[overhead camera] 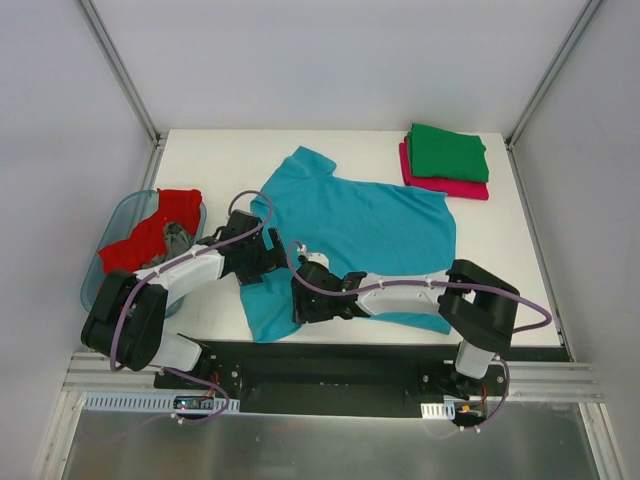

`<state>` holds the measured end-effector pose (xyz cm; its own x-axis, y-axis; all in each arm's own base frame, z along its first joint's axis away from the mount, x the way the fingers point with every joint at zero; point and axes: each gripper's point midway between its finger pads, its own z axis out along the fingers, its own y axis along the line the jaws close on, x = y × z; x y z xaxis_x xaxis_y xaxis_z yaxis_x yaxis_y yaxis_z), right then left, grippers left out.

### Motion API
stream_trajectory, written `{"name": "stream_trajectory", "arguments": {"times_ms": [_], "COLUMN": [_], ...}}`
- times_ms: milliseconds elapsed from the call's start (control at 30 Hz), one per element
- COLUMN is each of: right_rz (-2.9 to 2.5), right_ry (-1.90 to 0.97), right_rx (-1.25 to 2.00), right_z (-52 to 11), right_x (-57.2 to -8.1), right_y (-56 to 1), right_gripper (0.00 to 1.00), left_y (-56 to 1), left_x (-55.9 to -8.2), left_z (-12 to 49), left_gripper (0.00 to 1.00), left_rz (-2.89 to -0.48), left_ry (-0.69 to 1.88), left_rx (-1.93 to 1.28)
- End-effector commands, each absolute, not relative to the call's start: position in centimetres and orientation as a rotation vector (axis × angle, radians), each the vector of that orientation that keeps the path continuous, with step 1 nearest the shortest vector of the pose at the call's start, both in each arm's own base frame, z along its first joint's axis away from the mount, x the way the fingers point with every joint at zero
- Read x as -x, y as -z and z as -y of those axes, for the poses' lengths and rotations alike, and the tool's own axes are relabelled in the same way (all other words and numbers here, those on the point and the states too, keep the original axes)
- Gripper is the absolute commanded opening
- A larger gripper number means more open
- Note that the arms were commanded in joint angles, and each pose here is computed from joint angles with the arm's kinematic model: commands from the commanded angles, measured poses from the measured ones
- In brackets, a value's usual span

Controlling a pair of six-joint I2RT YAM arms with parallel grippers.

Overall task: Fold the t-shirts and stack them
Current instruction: Flatten out the tshirt

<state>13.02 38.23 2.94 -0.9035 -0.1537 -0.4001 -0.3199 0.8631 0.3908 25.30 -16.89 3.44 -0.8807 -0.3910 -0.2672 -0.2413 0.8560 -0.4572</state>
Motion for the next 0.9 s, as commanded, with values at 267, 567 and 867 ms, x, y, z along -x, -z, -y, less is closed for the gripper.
{"name": "stream_trajectory", "arguments": {"times_ms": [267, 567, 867], "right_rz": [-2.749, -2.744, -2.584], "right_ry": [-0.56, -0.716, -0.611], "right_rx": [0.293, 0.384, 0.318], "right_z": [-35.6, -35.3, -30.9], "right_x": [-11.6, -9.7, -13.3], "right_y": [-1.4, -3.0, -7.3], "right_gripper": [0.01, 0.25, 0.94], "left_y": [-1.2, -2.7, -7.1], "left_x": [-22.9, -21.8, -21.3], "left_z": [14.0, 13.5, 14.9], "left_gripper": [0.99, 0.99, 0.99], "left_rz": [-2.727, -2.713, -2.598], "left_ry": [0.434, 0.451, 0.639], "left_rx": [0.569, 0.541, 0.44]}}
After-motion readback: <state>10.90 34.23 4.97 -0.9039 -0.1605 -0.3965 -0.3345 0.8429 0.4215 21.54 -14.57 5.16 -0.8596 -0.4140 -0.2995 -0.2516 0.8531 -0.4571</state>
